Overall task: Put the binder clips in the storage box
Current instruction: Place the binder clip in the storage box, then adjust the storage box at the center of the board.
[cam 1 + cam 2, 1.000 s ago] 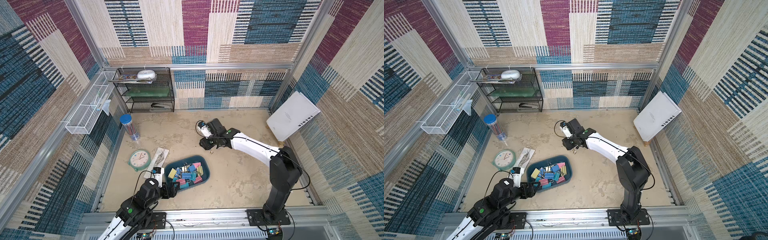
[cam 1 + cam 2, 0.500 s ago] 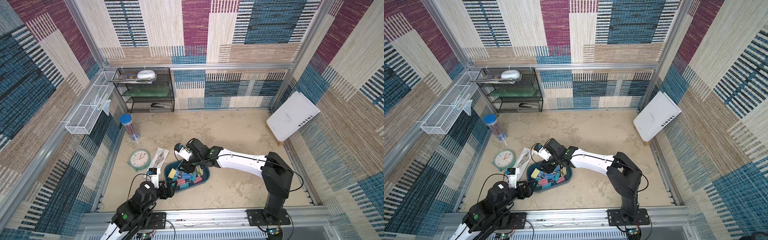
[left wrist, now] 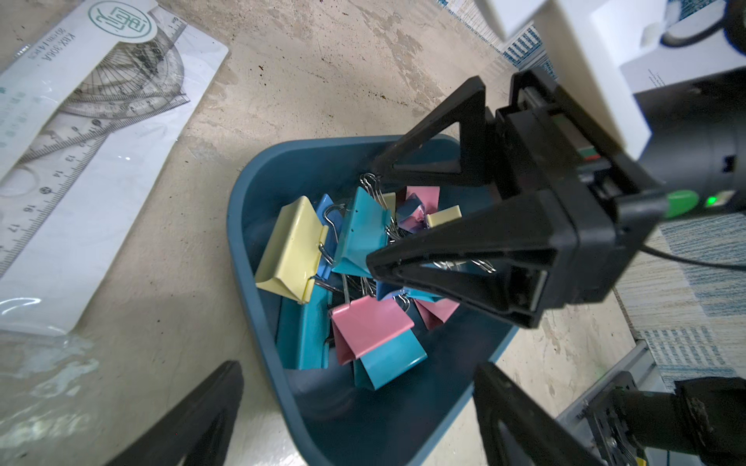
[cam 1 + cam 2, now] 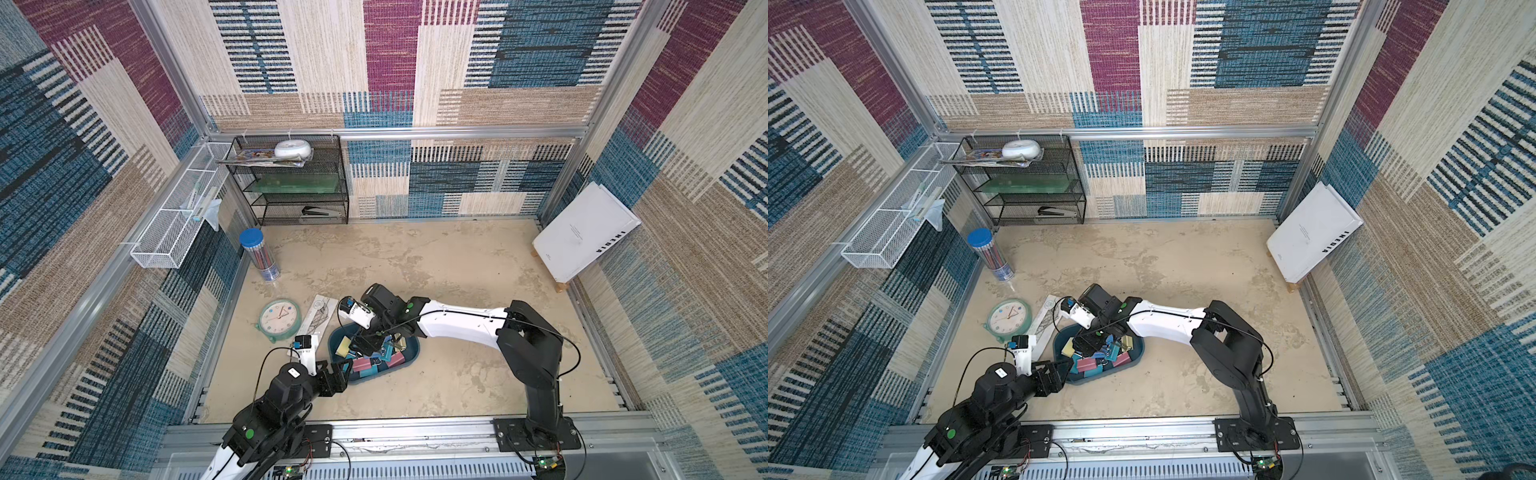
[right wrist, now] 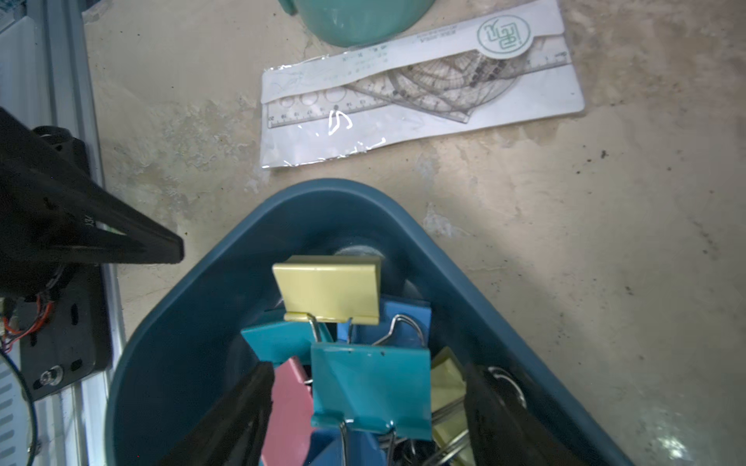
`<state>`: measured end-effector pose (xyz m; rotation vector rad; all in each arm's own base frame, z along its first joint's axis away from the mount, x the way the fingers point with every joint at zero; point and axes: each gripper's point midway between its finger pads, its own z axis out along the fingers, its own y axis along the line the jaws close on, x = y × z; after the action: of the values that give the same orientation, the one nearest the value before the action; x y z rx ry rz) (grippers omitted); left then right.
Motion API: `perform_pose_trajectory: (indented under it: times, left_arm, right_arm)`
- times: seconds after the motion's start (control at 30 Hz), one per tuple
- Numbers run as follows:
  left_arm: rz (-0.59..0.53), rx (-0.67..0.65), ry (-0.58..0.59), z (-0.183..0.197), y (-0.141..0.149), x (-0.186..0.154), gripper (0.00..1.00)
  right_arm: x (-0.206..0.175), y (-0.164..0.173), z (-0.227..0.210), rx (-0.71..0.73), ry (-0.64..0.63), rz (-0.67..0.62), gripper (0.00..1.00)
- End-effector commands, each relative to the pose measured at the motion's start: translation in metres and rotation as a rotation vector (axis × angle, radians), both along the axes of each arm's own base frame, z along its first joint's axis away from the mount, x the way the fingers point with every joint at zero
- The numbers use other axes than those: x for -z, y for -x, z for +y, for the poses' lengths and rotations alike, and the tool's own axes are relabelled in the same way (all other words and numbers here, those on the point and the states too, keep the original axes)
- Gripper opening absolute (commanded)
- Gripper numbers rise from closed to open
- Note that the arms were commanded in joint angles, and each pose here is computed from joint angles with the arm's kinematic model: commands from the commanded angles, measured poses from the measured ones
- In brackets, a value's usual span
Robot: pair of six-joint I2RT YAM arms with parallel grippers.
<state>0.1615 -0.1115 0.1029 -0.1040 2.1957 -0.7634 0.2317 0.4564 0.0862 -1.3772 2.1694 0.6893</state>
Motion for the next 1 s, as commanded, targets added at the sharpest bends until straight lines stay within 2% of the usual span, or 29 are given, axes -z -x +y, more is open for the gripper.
perform_pose_trajectory:
  times: [0.0, 0.2, 0.37, 0.43, 0.53, 0.6, 0.63, 0.77, 0.97]
  left_arm:
    - [-0.003, -0.013, -0.014, 0.003, -0.001, 0.000, 0.93]
    - [-0.007, -0.042, -0.011, 0.007, -0.003, -0.003, 0.93]
    - [-0.016, -0.118, -0.027, 0.016, -0.013, -0.008, 0.93]
    - [0.010, -0.117, -0.042, 0.013, -0.016, -0.003, 0.93]
    - [0.031, -0.131, -0.054, 0.010, -0.023, -0.001, 0.88]
    - [0.022, -0.151, -0.065, 0.012, -0.027, -0.004, 0.85]
    - [0.008, -0.154, -0.058, 0.012, -0.030, -0.009, 0.85]
    - [-0.042, -0.166, -0.049, 0.011, -0.036, -0.023, 0.88]
    - [-0.051, -0.152, -0.074, 0.007, -0.043, -0.031, 0.90]
  right_arm:
    - [-0.009, -0.013, -0.003, -0.004, -0.007, -0.050, 0.81]
    - [-0.048, -0.006, -0.010, -0.033, -0.118, -0.034, 0.86]
    - [-0.055, -0.030, -0.047, 0.091, -0.134, -0.038, 0.85]
    - [-0.048, -0.035, -0.060, 0.135, -0.107, -0.024, 0.76]
    - [-0.035, -0.037, -0.078, 0.200, -0.090, -0.010, 0.50]
    - [-0.026, -0.042, -0.090, 0.262, -0.066, -0.015, 0.21]
    - [-0.021, -0.043, -0.094, 0.281, -0.059, -0.010, 0.16]
    - [0.006, -0.051, -0.107, 0.348, 0.049, 0.000, 0.07]
    - [0.031, -0.066, -0.123, 0.444, 0.174, -0.020, 0.05]
